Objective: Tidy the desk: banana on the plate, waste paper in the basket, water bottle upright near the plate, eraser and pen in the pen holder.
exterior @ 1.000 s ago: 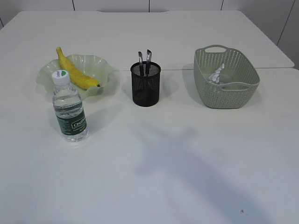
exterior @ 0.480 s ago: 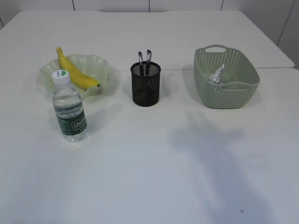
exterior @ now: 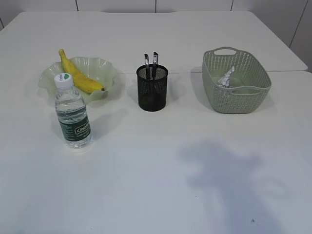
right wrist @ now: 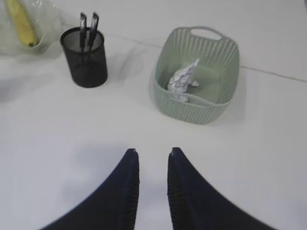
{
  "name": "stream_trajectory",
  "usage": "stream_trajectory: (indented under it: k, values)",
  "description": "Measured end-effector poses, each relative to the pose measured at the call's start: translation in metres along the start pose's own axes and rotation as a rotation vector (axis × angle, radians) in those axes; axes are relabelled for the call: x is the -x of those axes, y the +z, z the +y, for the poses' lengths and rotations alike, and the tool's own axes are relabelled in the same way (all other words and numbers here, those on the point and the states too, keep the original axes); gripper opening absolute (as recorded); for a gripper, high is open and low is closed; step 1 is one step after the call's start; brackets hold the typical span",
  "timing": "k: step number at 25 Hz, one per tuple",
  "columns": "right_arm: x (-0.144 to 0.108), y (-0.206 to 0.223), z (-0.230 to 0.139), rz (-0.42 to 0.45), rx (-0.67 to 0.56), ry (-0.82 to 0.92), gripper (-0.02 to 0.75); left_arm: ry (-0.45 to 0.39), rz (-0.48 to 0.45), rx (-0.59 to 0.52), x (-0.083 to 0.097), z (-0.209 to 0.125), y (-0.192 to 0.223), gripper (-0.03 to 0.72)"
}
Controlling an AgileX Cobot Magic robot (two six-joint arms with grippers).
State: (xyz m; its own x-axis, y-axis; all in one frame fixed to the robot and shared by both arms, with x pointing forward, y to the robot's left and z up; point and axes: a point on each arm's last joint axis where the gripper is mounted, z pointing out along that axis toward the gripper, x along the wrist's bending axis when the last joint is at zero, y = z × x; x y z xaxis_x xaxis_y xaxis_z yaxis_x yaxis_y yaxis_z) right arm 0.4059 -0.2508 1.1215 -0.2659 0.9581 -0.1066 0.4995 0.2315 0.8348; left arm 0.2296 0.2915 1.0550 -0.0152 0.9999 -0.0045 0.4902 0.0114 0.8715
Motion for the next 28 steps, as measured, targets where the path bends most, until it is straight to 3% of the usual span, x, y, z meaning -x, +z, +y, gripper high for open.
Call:
stream_trajectory:
  k: [8,28]
  values:
    - [-0.001,-0.026,-0.022,0.033,-0.043,-0.022,0.157,0.000,0.000,0.000,0.000,0.000,0.000,0.331]
    - [0.008,-0.129,-0.114,0.000,0.056,0.041,0.157,0.000,0.000,0.000,0.000,0.000,0.000,0.331]
